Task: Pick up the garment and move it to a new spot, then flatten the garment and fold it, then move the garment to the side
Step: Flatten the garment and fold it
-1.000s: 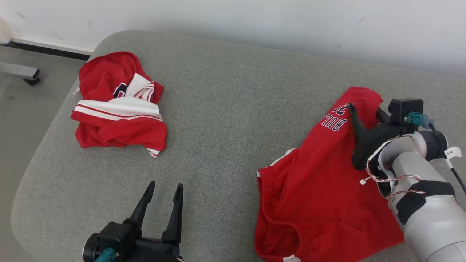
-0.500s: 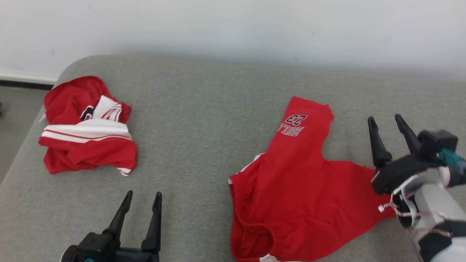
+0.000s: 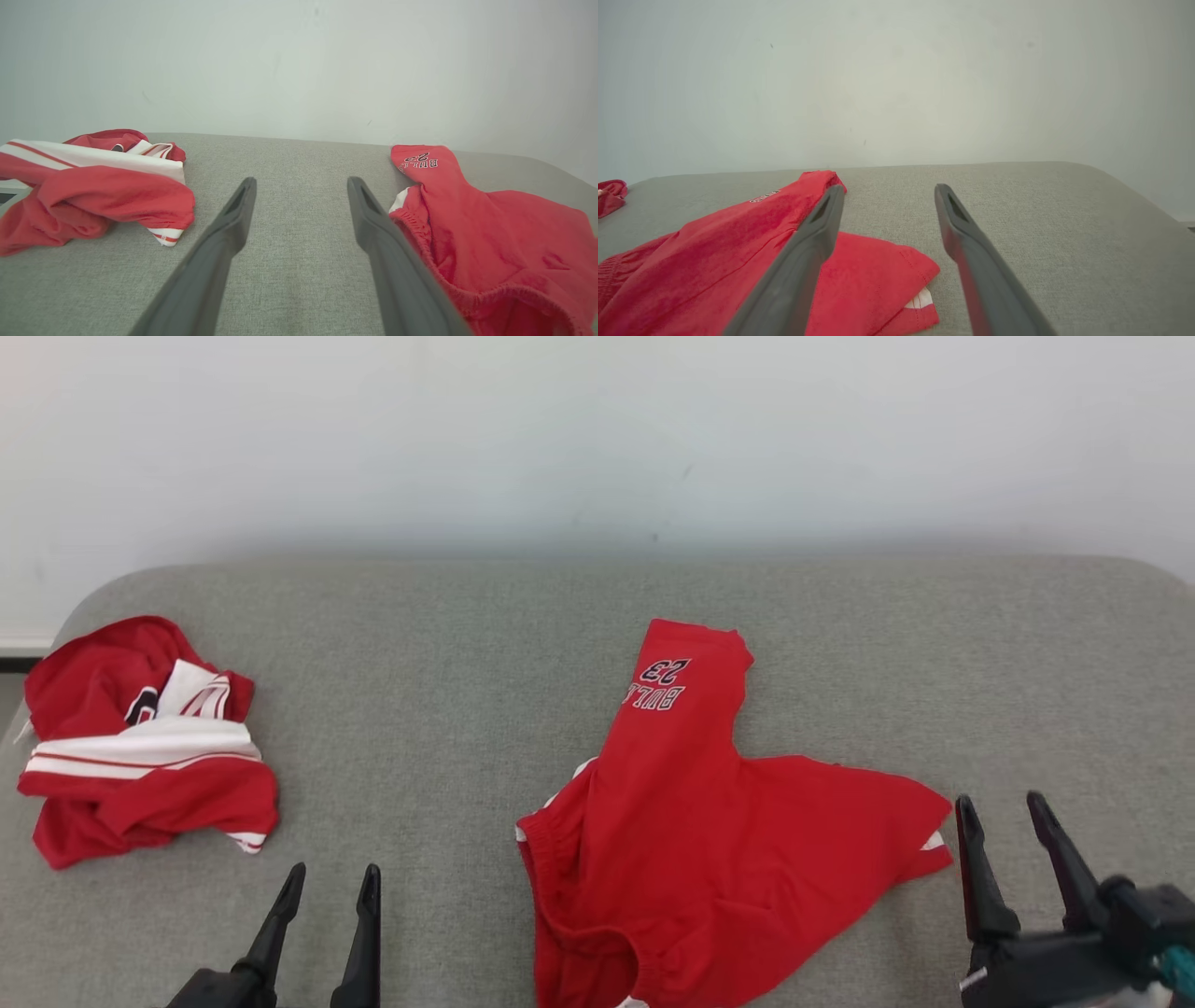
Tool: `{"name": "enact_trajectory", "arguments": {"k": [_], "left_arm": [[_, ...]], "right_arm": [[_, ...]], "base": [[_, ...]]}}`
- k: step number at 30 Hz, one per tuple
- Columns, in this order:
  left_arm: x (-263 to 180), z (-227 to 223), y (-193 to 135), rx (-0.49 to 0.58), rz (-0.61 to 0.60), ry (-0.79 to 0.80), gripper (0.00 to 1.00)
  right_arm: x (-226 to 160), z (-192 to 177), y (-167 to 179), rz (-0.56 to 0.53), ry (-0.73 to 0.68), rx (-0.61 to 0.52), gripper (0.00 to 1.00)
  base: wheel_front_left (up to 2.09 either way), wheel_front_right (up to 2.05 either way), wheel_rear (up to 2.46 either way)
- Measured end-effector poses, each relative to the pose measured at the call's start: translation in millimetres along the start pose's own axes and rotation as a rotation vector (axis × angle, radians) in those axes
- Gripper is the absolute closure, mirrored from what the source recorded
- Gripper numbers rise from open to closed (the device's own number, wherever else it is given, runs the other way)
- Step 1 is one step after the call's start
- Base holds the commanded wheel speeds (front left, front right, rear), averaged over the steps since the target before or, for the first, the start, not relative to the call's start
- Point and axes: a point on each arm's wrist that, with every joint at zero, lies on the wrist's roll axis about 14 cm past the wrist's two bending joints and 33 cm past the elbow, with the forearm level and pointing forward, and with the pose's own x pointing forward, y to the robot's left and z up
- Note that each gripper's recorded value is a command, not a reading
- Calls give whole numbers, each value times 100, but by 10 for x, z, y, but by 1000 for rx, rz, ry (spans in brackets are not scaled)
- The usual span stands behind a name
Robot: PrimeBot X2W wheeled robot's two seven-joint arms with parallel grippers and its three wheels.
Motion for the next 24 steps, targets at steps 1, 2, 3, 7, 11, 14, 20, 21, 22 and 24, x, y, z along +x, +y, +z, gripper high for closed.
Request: {"name": "enact_trajectory", "arguments": {"k": [1, 2, 3, 7, 11, 14, 20, 21, 22, 24], "left_arm": [[-8, 3, -11, 1, -4, -1, 0], [-15, 8, -16, 2, -6, -2, 0], [-20, 14, -24, 5, -10, -3, 0], [-17, 57, -41, 15, -19, -15, 0], [-40, 44, -25, 19, -16, -11, 0], [-37, 43, -14, 21, -15, -9, 0], [-41, 36, -42, 30, -23, -7, 0], [-43, 37, -54, 30, -25, -8, 0], [-45, 37, -60, 30, -26, -8, 0], [-51, 22, -104, 32, -42, -3, 0]], "right_arm": [[-71, 9, -11, -13, -6, 6, 0], [-138, 12, -18, -27, -11, 15, 0], [-209, 6, -16, -37, -12, 20, 0], [-439, -21, 1, -75, -14, 45, 0], [-579, -98, 0, -105, 5, 68, 0], [-604, -131, 2, -109, 15, 64, 0], [-607, -153, -21, -118, 22, 66, 0], [-604, -157, -19, -117, 23, 66, 0], [-600, -162, -18, -116, 25, 66, 0], [-595, -173, -10, -114, 28, 67, 0]], "base": [[0, 0, 0], [0, 0, 0], [0, 0, 0], [0, 0, 0], [0, 0, 0], [0, 0, 0], [0, 0, 0], [0, 0, 0], [0, 0, 0], [0, 0, 0]]}}
